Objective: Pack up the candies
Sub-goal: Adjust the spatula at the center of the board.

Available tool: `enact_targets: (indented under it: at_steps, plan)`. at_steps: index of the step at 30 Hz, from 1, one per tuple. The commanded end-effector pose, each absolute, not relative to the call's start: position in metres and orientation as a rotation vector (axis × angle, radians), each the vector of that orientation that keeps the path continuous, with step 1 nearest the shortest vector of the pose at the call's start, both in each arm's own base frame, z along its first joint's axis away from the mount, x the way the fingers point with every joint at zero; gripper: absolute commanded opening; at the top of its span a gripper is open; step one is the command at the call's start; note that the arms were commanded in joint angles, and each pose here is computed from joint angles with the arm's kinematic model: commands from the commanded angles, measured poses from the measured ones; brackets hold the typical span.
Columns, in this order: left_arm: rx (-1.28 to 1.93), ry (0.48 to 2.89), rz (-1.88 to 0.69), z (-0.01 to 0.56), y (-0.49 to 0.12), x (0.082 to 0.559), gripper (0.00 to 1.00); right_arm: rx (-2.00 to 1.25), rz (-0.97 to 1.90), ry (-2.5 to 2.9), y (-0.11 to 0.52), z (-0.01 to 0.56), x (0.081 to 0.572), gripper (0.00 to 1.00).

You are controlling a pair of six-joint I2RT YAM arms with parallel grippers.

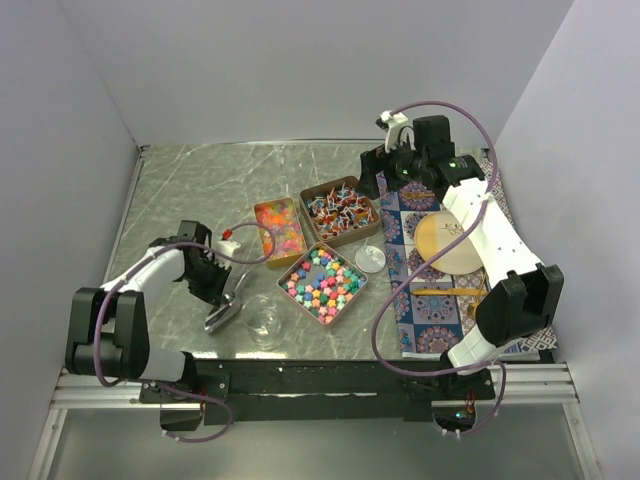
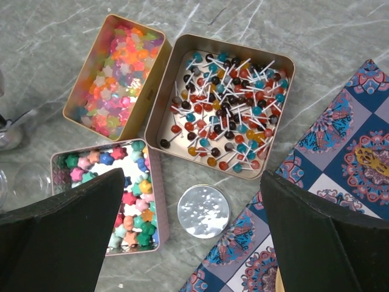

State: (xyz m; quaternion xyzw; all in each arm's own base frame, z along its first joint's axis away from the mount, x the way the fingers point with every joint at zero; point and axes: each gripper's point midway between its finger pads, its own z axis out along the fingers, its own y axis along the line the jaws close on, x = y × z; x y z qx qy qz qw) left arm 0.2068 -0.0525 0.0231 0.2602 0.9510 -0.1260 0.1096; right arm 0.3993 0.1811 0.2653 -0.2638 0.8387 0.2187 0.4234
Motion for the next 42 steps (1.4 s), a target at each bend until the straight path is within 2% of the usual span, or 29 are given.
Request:
enact_targets:
  at_steps: [1,4,11,17,21,24,28,30,36,39,42]
  plan:
    - [0.736,2.771,-0.286,0.031,-0.045,0.212,0.07,-0.685,0.512,2.042,0.180,0.278,0.396,1.00]
    - [0.725,2.753,-0.267,0.035,-0.044,0.214,0.01,-0.689,0.518,2.036,0.181,0.280,0.396,1.00]
    - [0.739,2.581,-0.244,0.066,-0.047,0.241,0.01,-0.856,0.549,1.981,0.187,0.284,0.385,1.00]
    - [0.948,2.344,-0.291,0.097,-0.059,0.242,0.01,-1.179,0.653,1.825,0.206,0.289,0.362,1.00]
    - [1.046,2.231,-0.266,0.099,-0.062,0.247,0.01,-1.220,0.676,1.821,0.212,0.285,0.365,0.98]
    - [1.083,2.199,-0.226,0.104,-0.060,0.262,0.01,-1.263,0.682,1.790,0.218,0.285,0.360,0.97]
    - [1.165,2.129,-0.250,0.147,-0.068,0.292,0.01,-1.471,0.620,1.669,0.231,0.282,0.347,0.95]
    - [1.246,2.129,-0.334,0.155,-0.076,0.287,0.01,-1.508,0.608,1.613,0.240,0.286,0.346,0.93]
    - [1.275,2.186,-0.466,0.171,-0.086,0.310,0.01,-1.529,0.653,1.479,0.278,0.304,0.347,0.87]
    - [1.277,2.207,-0.459,0.167,-0.086,0.313,0.01,-1.456,0.786,1.554,0.287,0.301,0.342,0.83]
    - [1.312,2.271,-0.390,0.144,-0.072,0.309,0.01,-1.402,0.833,1.583,0.288,0.297,0.331,0.84]
